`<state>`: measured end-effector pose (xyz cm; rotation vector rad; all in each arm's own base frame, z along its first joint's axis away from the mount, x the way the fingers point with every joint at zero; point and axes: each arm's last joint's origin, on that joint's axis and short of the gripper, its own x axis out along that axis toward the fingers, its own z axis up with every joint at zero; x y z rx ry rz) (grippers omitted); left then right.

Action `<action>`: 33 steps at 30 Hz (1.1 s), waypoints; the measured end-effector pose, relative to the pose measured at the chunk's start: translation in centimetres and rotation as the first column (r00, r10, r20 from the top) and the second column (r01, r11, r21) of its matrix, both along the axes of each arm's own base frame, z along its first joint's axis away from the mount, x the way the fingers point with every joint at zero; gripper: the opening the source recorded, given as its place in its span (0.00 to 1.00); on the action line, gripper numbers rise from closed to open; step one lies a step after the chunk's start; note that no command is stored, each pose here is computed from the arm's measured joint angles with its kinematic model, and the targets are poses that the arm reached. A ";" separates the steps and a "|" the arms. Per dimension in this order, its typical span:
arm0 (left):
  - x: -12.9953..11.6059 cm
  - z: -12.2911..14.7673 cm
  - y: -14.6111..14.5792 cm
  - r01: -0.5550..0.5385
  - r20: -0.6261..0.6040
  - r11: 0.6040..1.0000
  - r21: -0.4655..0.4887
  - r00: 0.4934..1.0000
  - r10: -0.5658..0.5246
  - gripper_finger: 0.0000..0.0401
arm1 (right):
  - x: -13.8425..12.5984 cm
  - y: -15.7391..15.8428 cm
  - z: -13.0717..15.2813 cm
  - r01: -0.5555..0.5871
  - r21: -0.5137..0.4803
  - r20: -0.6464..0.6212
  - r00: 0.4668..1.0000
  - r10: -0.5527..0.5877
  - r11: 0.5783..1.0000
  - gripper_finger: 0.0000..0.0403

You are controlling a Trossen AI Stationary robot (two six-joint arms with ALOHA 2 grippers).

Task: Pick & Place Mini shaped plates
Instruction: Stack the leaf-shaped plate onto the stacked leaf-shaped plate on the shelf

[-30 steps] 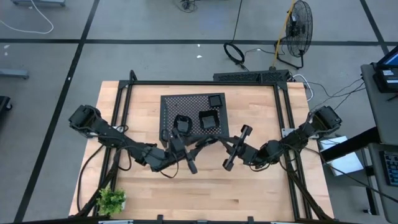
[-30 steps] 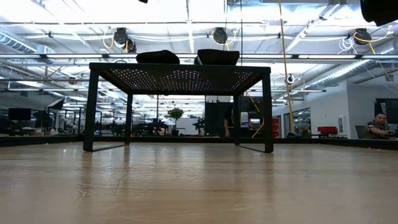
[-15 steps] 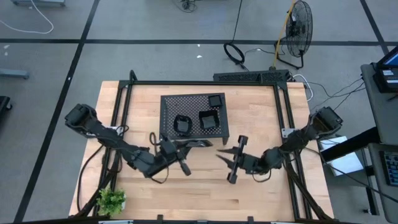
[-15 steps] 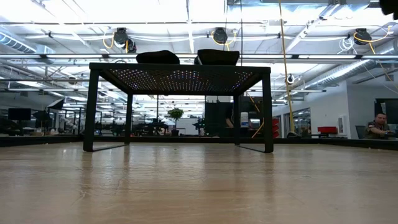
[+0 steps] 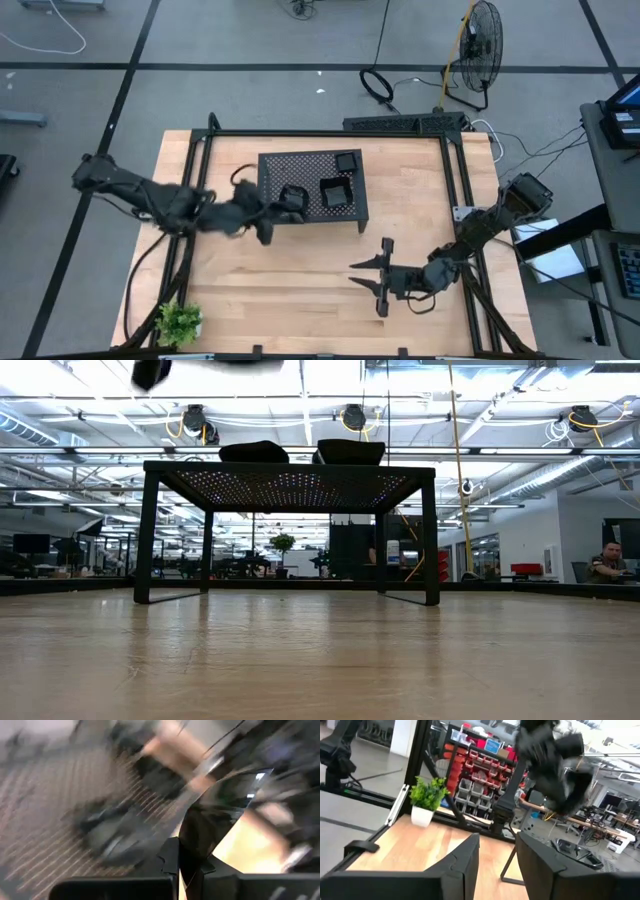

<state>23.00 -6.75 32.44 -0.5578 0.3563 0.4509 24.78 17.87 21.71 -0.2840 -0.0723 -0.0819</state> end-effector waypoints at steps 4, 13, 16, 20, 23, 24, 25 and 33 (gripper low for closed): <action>-0.8 -1.6 3.7 -0.125 -0.212 0.987 -0.103 0.972 0.101 0.01 | 0.1 -0.2 0.0 0.008 0.001 0.001 1.000 -0.008 1.000 0.29; 0.1 -1.5 7.2 -0.066 -0.213 0.983 -0.171 0.977 0.028 0.01 | 0.2 -0.2 0.0 0.011 0.000 -0.001 1.000 -0.011 1.000 0.29; 0.5 -1.9 7.6 -0.053 -0.231 0.977 -0.209 0.973 0.004 0.01 | 0.2 -0.2 -0.1 0.011 -0.005 -0.006 1.000 -0.011 1.000 0.29; 0.4 -1.8 7.8 -0.038 -0.227 0.973 -0.226 0.974 -0.015 0.02 | 0.2 -0.2 -0.1 0.011 -0.010 -0.013 1.000 -0.011 1.000 0.29; 0.5 -1.9 8.0 -0.056 -0.230 0.971 -0.232 0.973 0.001 0.07 | 0.2 -0.2 -0.2 0.010 -0.008 -0.016 1.000 -0.010 1.000 0.28; 0.4 -1.9 8.1 -0.058 -0.228 0.971 -0.233 0.974 0.003 0.09 | 0.2 -0.2 -0.2 0.010 -0.006 -0.016 1.000 -0.010 1.000 0.28; 0.4 -1.8 8.1 -0.055 -0.227 0.970 -0.236 0.974 -0.001 0.12 | 0.2 -0.2 -0.2 0.010 -0.006 -0.016 1.000 -0.010 1.000 0.28; 0.4 -1.8 8.1 -0.048 -0.227 0.976 -0.213 0.974 -0.002 0.40 | 0.2 -0.2 -0.2 0.008 0.024 -0.014 1.000 -0.008 1.000 0.28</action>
